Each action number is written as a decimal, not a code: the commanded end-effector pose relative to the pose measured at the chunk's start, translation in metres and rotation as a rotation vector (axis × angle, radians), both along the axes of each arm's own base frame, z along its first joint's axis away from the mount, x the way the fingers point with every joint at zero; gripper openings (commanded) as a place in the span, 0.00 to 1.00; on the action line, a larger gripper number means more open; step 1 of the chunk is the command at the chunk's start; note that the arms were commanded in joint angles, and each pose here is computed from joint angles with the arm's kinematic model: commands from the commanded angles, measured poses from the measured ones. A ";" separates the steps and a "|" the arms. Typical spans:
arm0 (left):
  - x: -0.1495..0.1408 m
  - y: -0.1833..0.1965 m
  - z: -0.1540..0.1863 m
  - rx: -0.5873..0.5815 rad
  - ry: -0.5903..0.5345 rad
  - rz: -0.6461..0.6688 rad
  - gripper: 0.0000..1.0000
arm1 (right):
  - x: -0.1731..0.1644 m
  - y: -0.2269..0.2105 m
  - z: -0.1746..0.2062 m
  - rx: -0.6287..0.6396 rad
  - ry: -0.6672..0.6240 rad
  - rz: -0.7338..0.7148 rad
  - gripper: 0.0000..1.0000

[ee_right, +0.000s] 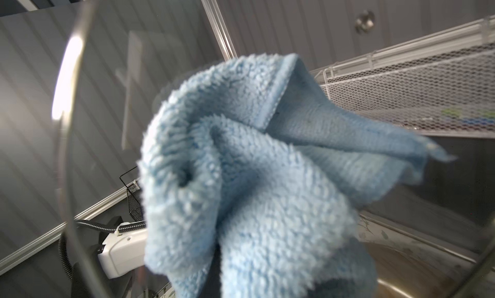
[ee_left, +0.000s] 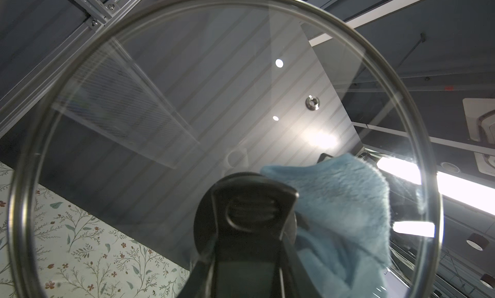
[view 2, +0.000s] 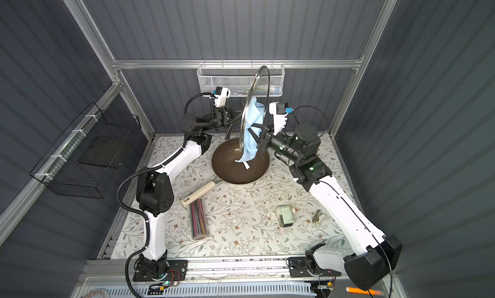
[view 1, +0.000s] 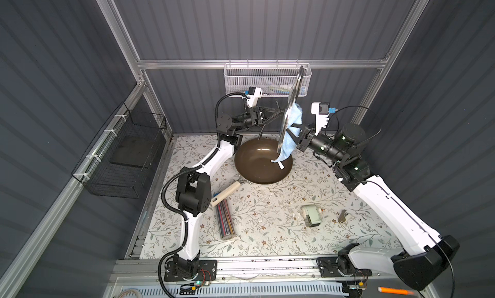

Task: Wipe the pot lid with a cloth
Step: Wipe the pot lid.

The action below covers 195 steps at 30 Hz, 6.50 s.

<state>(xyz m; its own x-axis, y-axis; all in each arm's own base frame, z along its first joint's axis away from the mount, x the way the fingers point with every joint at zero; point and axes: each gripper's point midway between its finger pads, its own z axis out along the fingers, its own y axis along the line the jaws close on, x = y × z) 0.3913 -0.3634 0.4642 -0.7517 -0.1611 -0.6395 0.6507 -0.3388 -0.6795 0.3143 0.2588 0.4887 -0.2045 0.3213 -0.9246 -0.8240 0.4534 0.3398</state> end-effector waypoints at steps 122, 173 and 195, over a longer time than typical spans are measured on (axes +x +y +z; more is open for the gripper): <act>-0.049 0.000 -0.102 1.006 -0.802 0.927 0.00 | 0.124 0.010 -0.220 -0.622 0.685 -0.064 0.02; 0.020 -0.005 -0.041 0.735 -0.392 1.321 0.00 | 0.067 0.008 -0.241 -0.161 0.762 -0.266 0.00; 0.005 -0.004 -0.050 0.829 -0.526 1.232 0.00 | 0.070 -0.107 -0.240 -0.444 0.684 -0.680 0.00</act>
<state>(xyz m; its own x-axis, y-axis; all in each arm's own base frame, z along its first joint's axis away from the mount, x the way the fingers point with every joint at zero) 0.4171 -0.3743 0.3157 -0.2833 0.1741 -0.9431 0.3933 0.9180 0.0513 0.3771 0.1890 0.2570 -0.6499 0.2434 -0.7199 -0.1463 0.8895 0.4328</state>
